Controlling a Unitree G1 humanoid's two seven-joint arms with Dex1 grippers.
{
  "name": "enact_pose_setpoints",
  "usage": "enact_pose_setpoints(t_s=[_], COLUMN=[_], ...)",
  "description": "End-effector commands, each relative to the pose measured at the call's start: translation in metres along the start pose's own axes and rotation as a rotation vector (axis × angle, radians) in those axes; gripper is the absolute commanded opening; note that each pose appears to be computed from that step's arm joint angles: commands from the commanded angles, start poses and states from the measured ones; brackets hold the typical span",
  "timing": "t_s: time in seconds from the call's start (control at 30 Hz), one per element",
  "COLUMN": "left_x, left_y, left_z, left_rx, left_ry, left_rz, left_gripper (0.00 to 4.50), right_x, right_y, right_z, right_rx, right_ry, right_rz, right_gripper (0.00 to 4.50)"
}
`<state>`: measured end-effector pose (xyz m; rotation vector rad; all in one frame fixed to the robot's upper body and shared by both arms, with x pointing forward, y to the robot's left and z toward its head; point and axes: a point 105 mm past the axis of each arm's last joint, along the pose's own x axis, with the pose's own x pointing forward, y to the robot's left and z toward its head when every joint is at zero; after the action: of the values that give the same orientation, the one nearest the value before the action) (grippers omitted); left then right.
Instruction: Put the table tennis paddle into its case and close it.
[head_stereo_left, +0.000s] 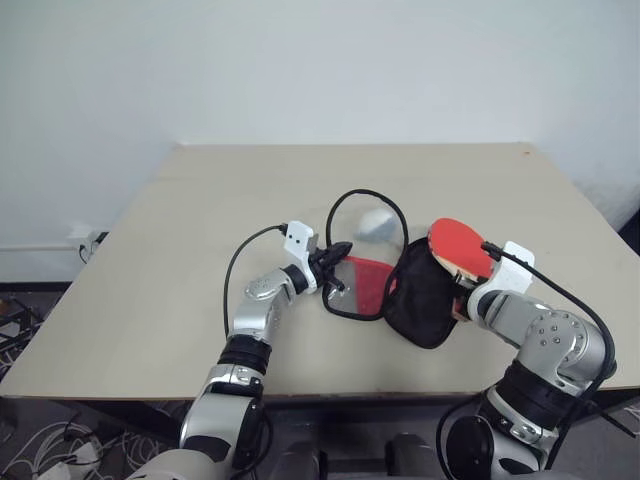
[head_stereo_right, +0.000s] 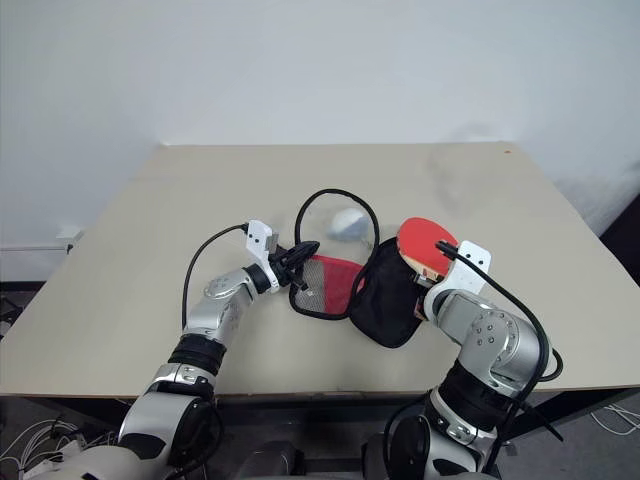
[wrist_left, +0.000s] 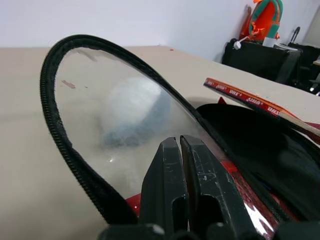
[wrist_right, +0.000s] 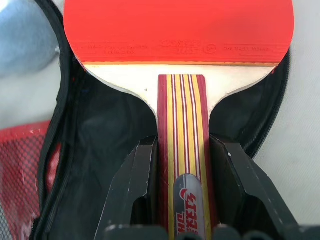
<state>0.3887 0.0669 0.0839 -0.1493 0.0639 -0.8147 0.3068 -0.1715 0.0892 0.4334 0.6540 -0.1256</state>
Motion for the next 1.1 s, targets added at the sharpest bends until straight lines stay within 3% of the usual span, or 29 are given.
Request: enact_pose_setpoints(t_s=[0.03, 0.73, 1.1], left_x=[0.004, 0.006, 0.007], left_y=[-0.003, -0.006, -0.007], left_z=[0.015, 0.013, 0.012], left_rx=[0.034, 0.028, 0.025], left_ry=[-0.036, -0.029, -0.028], left_rz=[-0.025, -0.041, -0.042], left_gripper=[0.0, 0.0, 0.0], right_x=[-0.006, -0.024, -0.027], right_y=[0.015, 0.015, 0.017], right_z=[0.002, 0.019, -0.002], right_rx=[-0.023, -0.17, -0.121], right_ry=[-0.024, -0.095, -0.011], right_rz=[0.064, 0.088, 0.141], right_gripper=[1.18, 1.18, 1.18])
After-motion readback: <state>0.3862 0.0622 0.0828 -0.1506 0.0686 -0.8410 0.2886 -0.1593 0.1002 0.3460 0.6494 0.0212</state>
